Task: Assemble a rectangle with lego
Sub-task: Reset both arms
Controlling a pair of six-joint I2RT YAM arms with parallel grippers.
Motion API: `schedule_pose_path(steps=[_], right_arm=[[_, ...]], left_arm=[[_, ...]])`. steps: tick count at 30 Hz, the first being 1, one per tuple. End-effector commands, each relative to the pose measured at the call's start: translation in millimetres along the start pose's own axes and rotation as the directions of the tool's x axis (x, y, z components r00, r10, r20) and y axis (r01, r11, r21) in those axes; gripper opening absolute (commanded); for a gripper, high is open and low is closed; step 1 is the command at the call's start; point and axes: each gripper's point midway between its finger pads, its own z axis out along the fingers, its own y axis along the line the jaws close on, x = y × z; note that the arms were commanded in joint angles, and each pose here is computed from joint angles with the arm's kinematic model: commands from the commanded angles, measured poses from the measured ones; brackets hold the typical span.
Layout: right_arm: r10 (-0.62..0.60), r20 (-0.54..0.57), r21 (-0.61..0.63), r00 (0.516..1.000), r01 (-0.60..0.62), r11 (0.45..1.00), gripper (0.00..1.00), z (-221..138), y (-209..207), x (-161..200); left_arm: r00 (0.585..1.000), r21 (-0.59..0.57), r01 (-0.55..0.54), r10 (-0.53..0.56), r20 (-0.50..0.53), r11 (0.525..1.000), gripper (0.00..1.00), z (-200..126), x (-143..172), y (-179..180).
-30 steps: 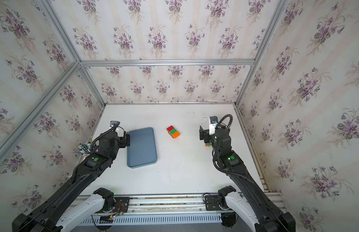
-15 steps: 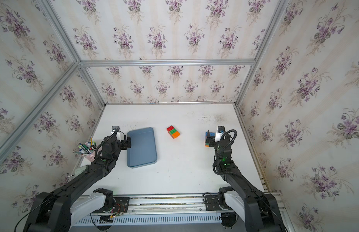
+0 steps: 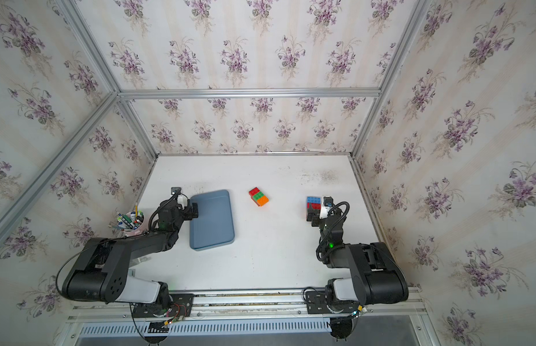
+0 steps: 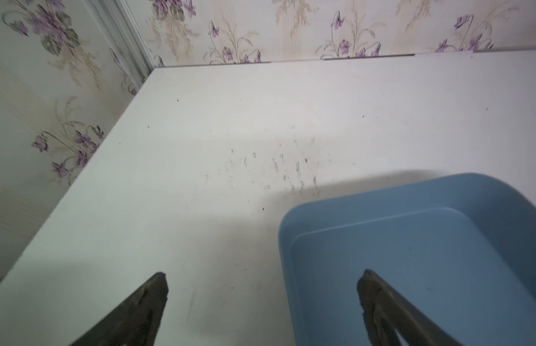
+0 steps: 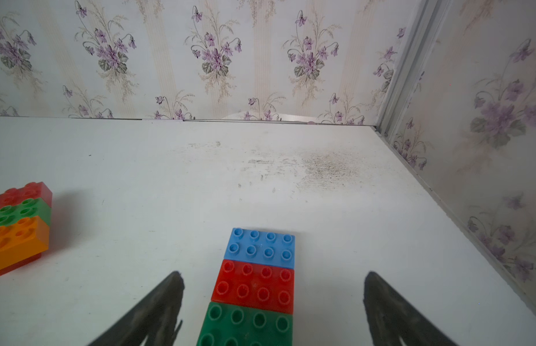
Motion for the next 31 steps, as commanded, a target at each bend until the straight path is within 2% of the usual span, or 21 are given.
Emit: schedule_pose_path(steps=[1, 3, 5, 8, 31], right_arm=[[-0.004, 0.123, -0.092, 0.992, 0.015, 0.996, 0.93, 4, 11, -25], [0.015, 0.127, -0.075, 0.992, -0.006, 0.997, 0.93, 8, 6, -26], [0.028, 0.051, -0.061, 0.998, -0.025, 0.998, 0.94, 20, 2, -17], [0.069, 0.03, -0.022, 0.997, -0.068, 0.997, 0.99, 25, -9, -14], [0.069, 0.038, -0.022, 0.997, -0.068, 0.997, 1.0, 24, -9, -15]], left_arm=[[0.998, 0.055, 0.023, -0.027, 0.062, 0.998, 1.0, 4, -20, -5], [0.998, 0.085, 0.035, -0.04, 0.053, 0.996, 1.0, 7, -20, -5], [0.998, 0.101, 0.044, -0.049, 0.044, 0.994, 1.0, 8, -20, -5], [0.998, 0.099, 0.044, -0.049, 0.048, 0.994, 1.0, 7, -21, -4], [0.998, 0.101, 0.044, -0.049, 0.047, 0.994, 1.0, 6, -21, -5]])
